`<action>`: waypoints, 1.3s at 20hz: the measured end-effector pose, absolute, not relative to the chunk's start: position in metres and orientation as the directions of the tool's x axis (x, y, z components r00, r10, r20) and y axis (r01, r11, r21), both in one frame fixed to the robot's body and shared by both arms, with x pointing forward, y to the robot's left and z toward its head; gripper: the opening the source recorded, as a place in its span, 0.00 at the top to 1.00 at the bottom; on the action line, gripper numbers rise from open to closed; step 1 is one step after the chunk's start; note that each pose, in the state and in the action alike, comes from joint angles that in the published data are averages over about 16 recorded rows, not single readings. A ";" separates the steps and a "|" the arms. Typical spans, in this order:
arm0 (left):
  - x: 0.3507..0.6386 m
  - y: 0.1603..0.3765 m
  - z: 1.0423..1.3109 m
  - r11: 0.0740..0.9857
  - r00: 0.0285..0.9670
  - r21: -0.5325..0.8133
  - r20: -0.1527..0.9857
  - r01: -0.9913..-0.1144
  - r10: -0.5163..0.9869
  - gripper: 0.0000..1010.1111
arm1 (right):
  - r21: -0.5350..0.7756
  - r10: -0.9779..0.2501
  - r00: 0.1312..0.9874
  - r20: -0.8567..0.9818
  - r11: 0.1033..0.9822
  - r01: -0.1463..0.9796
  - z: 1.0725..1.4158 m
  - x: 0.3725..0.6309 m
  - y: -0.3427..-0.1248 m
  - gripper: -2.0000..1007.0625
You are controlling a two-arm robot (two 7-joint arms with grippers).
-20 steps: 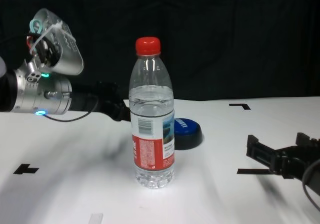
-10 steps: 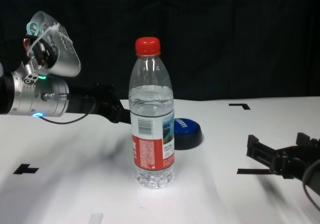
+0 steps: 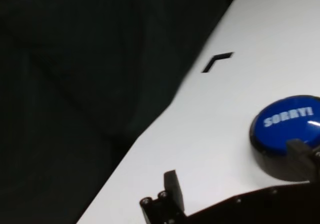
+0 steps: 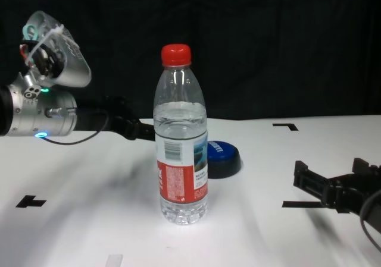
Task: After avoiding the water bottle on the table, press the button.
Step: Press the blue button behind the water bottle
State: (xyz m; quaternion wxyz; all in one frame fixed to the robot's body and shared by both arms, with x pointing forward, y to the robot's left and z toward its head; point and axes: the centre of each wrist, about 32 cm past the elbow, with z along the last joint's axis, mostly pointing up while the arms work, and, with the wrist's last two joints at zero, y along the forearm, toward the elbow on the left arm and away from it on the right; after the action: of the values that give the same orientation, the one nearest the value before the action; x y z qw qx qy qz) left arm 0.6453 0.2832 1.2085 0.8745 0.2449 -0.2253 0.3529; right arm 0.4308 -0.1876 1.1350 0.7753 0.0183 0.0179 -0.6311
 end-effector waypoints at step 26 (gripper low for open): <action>0.563 0.299 1.232 0.482 0.494 0.184 0.562 -0.856 0.663 0.01 | 0.006 -0.978 0.203 -0.051 0.203 0.979 1.135 0.431 -0.188 0.00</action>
State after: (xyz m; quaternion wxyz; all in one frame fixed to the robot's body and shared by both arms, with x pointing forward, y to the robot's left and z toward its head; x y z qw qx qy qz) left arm 0.5634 0.2992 1.2322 0.8341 0.2269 -0.2132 0.4553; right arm 0.4308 -0.1876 1.1350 0.7753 0.0184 0.0179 -0.6311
